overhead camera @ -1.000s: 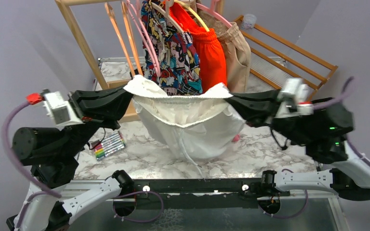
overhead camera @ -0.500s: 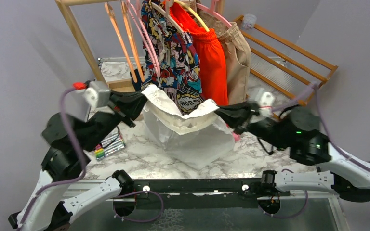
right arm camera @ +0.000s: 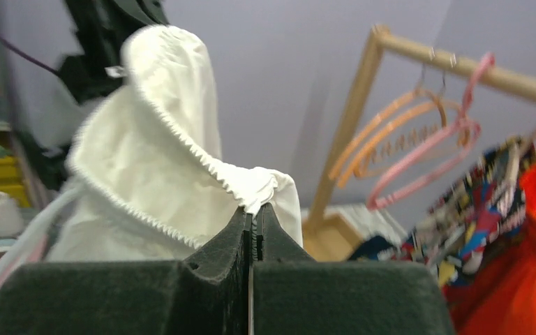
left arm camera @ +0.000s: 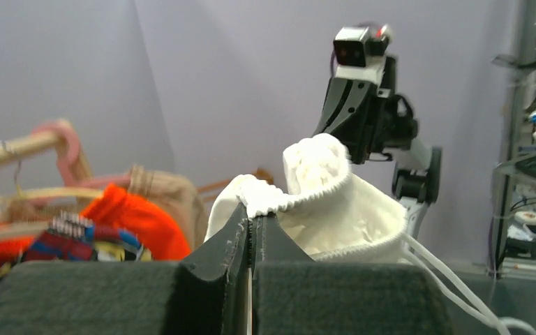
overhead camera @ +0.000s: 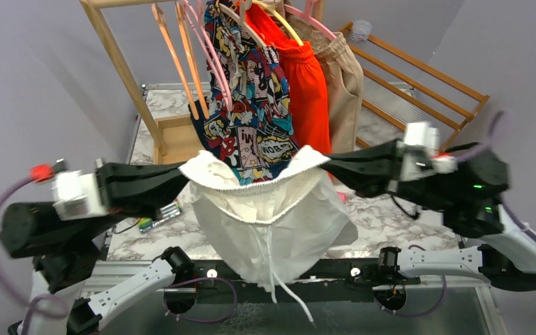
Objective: Place the shorts on the hanger
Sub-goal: Adjust the shorts at the center of the board.
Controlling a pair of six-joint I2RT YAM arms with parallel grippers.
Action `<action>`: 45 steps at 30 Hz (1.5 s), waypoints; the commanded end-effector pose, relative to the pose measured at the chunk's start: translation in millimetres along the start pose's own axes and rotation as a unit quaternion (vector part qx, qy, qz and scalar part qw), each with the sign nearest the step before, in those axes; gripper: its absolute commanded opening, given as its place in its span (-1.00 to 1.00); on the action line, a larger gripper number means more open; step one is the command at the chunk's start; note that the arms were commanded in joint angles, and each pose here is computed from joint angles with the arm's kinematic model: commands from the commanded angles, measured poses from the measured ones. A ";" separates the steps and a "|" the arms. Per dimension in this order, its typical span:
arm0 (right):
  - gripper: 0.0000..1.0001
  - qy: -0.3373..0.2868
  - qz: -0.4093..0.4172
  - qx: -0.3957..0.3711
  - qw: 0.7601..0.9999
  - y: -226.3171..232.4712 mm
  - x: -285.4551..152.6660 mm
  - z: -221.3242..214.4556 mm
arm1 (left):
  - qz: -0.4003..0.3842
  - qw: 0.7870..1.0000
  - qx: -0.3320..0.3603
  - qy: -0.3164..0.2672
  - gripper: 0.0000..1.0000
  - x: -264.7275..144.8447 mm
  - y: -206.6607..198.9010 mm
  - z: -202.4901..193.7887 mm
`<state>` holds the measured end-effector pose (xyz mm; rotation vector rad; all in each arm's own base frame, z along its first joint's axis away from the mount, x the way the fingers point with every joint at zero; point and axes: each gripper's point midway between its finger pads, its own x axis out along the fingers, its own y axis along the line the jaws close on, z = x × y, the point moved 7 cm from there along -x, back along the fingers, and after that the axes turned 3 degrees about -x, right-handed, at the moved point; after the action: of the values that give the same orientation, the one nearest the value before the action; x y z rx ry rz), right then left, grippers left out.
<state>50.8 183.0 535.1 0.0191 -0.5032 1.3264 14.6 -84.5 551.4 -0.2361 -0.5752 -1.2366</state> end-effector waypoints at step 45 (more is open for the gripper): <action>-0.99 0.368 -0.368 0.202 0.829 -1.0 -65.1 -338.2 | 0.478 0.792 -0.193 0.328 -1.00 -109.9 75.8 -363.8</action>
<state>158.9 213.8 203.9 -0.0324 0.4644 0.5090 162.9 -134.6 204.6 -0.2969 0.3994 -0.3542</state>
